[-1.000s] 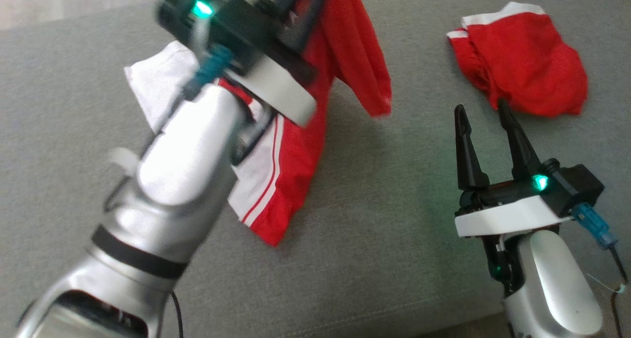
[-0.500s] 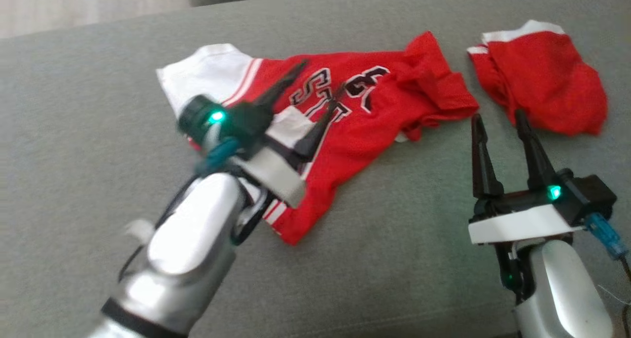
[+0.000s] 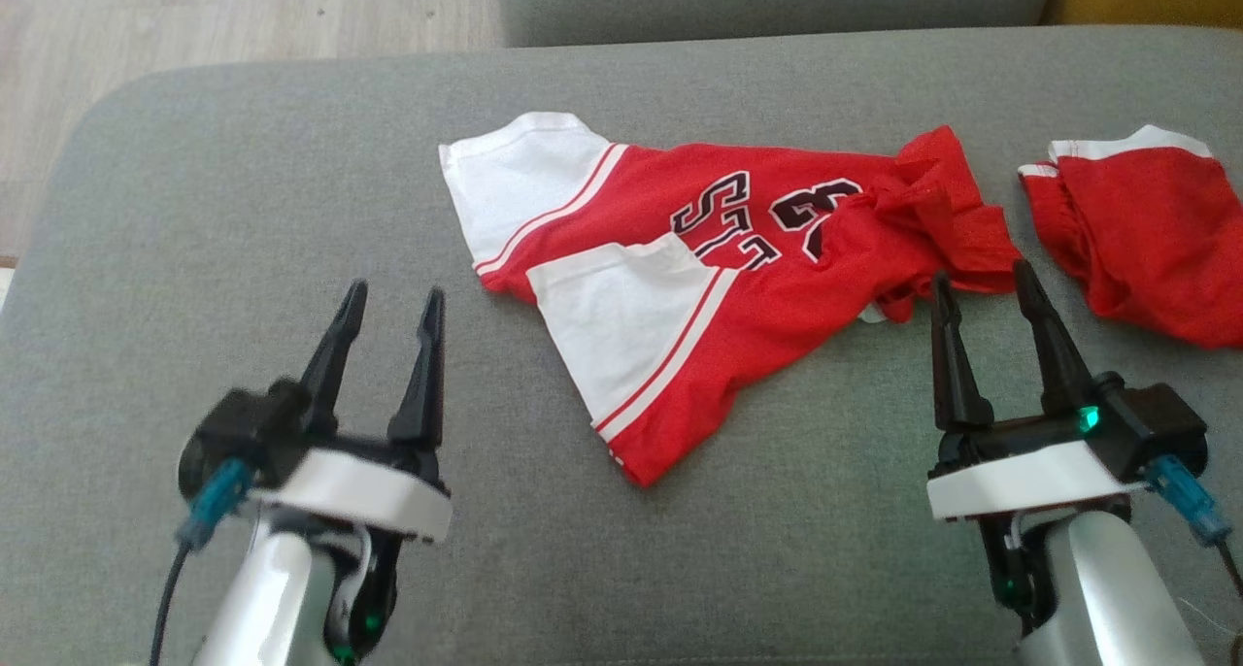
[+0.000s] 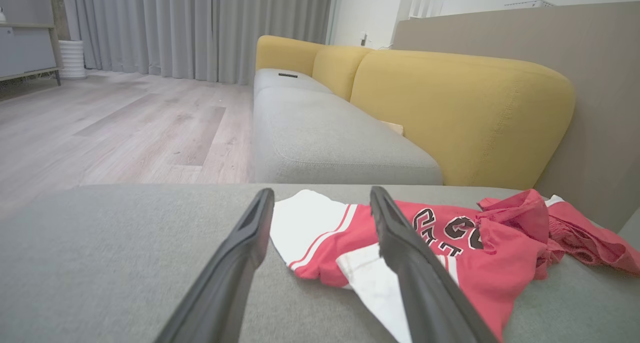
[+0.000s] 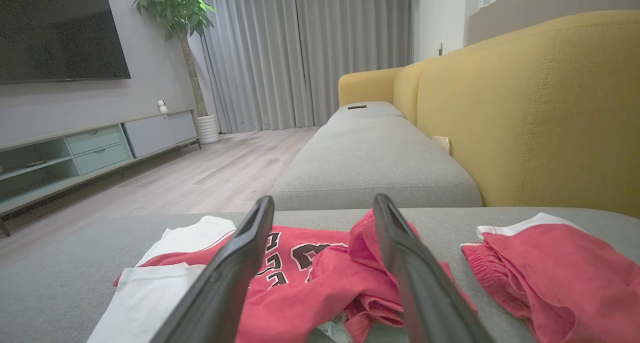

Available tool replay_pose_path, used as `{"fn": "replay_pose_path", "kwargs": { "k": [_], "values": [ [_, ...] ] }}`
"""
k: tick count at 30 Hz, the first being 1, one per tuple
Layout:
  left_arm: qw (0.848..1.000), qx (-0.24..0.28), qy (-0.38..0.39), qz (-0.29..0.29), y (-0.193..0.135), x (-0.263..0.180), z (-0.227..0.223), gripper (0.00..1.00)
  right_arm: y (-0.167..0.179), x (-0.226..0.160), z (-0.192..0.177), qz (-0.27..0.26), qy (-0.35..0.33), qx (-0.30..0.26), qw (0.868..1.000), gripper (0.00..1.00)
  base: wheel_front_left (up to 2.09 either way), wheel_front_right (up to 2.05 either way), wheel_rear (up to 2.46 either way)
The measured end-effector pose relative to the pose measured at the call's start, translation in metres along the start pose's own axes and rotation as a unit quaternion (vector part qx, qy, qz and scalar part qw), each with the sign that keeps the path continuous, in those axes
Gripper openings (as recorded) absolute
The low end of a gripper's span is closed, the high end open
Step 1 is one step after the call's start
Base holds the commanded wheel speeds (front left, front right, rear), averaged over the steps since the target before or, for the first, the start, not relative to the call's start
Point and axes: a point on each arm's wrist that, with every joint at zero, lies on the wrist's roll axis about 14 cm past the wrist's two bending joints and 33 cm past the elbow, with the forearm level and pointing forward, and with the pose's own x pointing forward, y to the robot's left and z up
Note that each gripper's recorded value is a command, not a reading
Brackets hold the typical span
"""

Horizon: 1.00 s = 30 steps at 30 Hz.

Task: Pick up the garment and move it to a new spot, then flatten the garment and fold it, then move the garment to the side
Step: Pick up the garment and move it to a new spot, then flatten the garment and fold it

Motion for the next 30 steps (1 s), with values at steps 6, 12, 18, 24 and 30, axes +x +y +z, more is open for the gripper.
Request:
{"fn": "replay_pose_path", "kwargs": {
  "k": [6,12,18,24,30],
  "values": [
    [1.0,-0.011,0.003,0.014,0.003,-0.011,-0.005,1.0,0.001,-0.001,0.002,0.001,-0.003,-0.001,1.0,1.0,0.0,0.0,0.0],
    [1.0,-0.016,0.003,-0.006,-0.008,-0.004,-0.007,1.0,-0.005,-0.003,0.0,-0.007,0.001,-0.001,1.0,1.0,0.0,0.0,0.0],
    [0.998,-0.022,0.041,-0.036,-0.021,0.013,-0.033,1.0,-0.014,-0.005,-0.009,-0.02,0.014,-0.001,1.0,1.0,0.0,0.0,0.0],
    [0.991,-0.02,0.112,-0.066,-0.035,0.028,-0.078,1.0,-0.025,-0.007,-0.019,-0.035,0.027,-0.002,0.999,1.0,0.0,0.0,0.0],
    [0.981,-0.011,0.176,-0.085,-0.043,0.05,-0.114,1.0,-0.037,-0.006,-0.024,-0.049,0.035,-0.01,0.998,1.0,0.0,0.0,0.0]
  ]
}}
